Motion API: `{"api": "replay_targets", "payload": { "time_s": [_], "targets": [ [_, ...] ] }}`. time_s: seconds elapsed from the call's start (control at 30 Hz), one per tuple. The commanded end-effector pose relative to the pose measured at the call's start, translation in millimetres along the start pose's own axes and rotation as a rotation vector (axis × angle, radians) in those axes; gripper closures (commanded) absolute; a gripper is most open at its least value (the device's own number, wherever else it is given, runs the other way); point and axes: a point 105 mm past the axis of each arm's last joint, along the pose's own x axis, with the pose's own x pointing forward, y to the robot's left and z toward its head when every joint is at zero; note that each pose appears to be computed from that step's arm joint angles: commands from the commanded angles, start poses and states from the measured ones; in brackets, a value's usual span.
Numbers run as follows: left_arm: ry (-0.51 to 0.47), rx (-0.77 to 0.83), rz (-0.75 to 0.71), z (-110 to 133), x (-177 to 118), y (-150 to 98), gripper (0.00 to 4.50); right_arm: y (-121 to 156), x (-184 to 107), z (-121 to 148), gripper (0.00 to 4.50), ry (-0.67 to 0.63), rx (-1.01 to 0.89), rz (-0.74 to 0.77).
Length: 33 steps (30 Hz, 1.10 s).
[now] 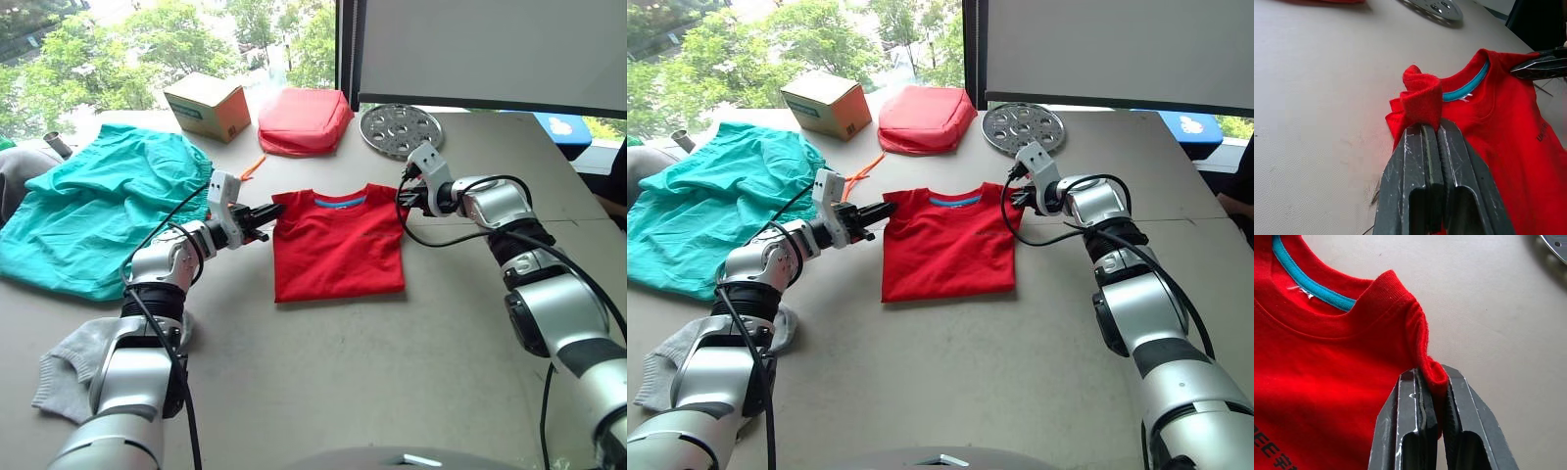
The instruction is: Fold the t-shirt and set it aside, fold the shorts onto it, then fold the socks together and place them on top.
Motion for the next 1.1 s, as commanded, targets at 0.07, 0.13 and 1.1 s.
{"api": "replay_targets", "payload": {
  "time_s": [0.07,0.13,1.1],
  "targets": [
    [-0.013,0.059,0.095,11,2,15,4.5,3,-7,22,4.48,-0.07,-0.053,0.054],
    [-0.019,0.066,0.167,14,-3,28,4.14,8,-6,24,3.76,-0.087,-0.059,0.084],
    [-0.158,0.091,0.284,-32,41,-89,4.43,130,38,11,4.5,-0.465,0.057,-0.216]
  ]
}}
